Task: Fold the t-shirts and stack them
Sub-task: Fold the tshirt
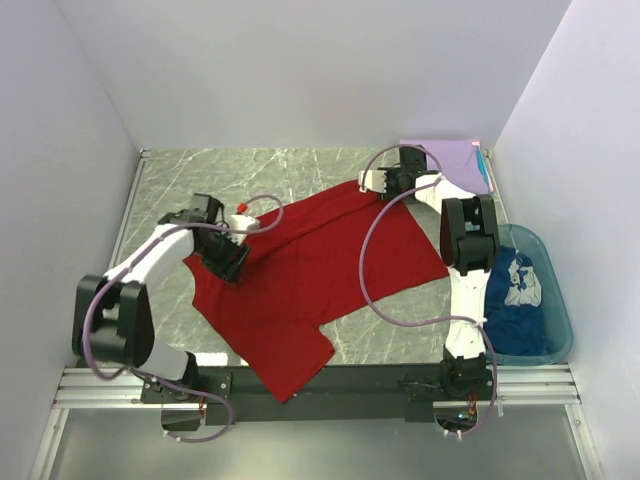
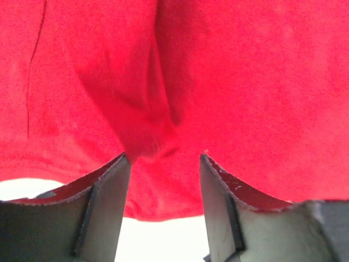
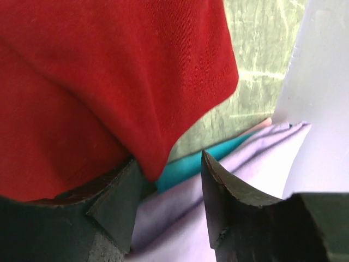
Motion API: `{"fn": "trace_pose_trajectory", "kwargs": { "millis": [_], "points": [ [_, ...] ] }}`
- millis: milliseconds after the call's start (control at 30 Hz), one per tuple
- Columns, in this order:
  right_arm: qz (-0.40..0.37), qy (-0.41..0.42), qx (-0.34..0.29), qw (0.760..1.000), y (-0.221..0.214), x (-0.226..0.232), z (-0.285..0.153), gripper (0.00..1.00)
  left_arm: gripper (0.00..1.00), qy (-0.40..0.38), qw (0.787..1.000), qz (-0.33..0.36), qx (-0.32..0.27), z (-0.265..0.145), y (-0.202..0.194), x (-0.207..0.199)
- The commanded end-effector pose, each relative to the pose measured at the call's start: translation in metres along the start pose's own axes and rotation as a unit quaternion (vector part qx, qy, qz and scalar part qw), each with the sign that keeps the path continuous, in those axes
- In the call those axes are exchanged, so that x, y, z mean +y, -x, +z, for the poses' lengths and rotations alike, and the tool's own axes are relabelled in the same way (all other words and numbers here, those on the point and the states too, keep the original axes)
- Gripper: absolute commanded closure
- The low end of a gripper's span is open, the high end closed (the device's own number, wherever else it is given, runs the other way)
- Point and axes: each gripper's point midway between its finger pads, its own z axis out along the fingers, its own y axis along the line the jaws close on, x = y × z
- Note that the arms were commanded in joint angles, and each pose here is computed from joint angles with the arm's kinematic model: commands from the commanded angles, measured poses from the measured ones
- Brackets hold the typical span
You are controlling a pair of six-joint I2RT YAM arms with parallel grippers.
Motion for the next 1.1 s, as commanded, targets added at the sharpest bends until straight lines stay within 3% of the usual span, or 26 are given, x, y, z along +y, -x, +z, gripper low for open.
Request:
{"fn": "trace_pose_trajectory", "kwargs": {
  "millis": [0, 167, 300, 400, 600, 833, 1000, 1067],
  "points": [
    [0.015, -0.054, -0.014, 0.998, 0.014, -0.053, -0.063, 0.46, 0.41, -0.019, 0.997, -0.008, -0.072, -0.040, 0.023, -0.006],
    [0.056, -0.017, -0.018, 0.998, 0.024, -0.044, -0.082, 0.47, 0.47, 0.005, 0.989, -0.120, -0.080, -0.034, 0.027, 0.038],
    [0.090, 0.037, 0.007, 0.995, 0.025, -0.017, -0.079, 0.60, 0.56, 0.046, 0.980, -0.179, -0.074, -0.019, 0.029, 0.069],
    [0.110, 0.088, 0.033, 0.990, 0.019, 0.009, -0.083, 0.66, 0.65, 0.062, 0.974, -0.212, -0.055, -0.003, 0.024, 0.085],
    [0.154, 0.188, 0.090, 0.966, 0.009, 0.062, -0.102, 0.72, 0.73, 0.093, 0.961, -0.259, -0.012, 0.025, 0.007, 0.116],
    [0.218, 0.240, 0.118, 0.939, 0.014, 0.099, -0.123, 0.70, 0.76, 0.150, 0.953, -0.260, 0.037, 0.052, 0.002, 0.180],
    [0.265, 0.239, 0.109, 0.928, 0.029, 0.090, -0.127, 0.63, 0.78, 0.185, 0.946, -0.265, 0.024, 0.063, 0.041, 0.251],
    [0.285, 0.226, 0.106, 0.925, 0.031, 0.080, -0.126, 0.62, 0.74, 0.192, 0.943, -0.271, 0.008, 0.055, 0.061, 0.275]
  ]
}}
